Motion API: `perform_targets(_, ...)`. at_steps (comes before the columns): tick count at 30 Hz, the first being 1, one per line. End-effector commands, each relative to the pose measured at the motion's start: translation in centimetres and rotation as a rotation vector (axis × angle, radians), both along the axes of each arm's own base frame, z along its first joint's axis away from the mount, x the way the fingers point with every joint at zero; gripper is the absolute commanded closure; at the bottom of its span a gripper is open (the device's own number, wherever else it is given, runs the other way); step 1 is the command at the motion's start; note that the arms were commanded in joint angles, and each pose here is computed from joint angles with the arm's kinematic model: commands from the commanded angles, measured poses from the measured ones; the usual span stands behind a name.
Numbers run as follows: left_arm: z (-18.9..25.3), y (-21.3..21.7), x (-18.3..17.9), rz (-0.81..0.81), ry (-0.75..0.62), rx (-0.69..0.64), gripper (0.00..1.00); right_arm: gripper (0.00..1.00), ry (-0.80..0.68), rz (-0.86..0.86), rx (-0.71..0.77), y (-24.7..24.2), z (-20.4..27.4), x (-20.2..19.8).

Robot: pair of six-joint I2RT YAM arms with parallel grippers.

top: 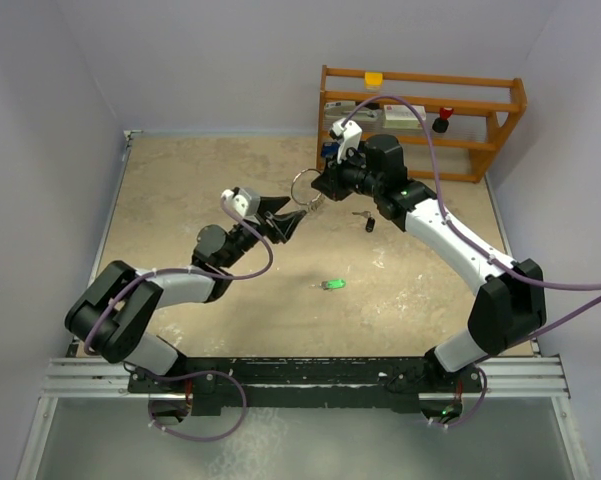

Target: Put the keys on the keyring

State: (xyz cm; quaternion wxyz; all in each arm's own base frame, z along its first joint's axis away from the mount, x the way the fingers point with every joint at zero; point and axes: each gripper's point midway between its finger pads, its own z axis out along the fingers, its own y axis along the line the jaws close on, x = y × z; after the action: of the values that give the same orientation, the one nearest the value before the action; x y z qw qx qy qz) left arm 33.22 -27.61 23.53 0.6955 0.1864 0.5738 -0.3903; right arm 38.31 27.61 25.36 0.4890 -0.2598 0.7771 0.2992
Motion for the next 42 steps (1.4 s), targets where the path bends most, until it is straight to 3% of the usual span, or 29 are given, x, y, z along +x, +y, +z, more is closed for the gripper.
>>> perform_targets(1, 1.5, -0.7, 0.3, -0.029, -0.067, 0.011, 0.46, 1.0, -0.076, 0.036, 0.043, 0.7, 3.3, 0.3)
perform_targets(42, 2.0, -2.1, 1.0, -0.077, -0.081, 0.01, 0.55, 1.0, -0.073, 0.056, 0.043, 1.0, 3.2, 0.1)
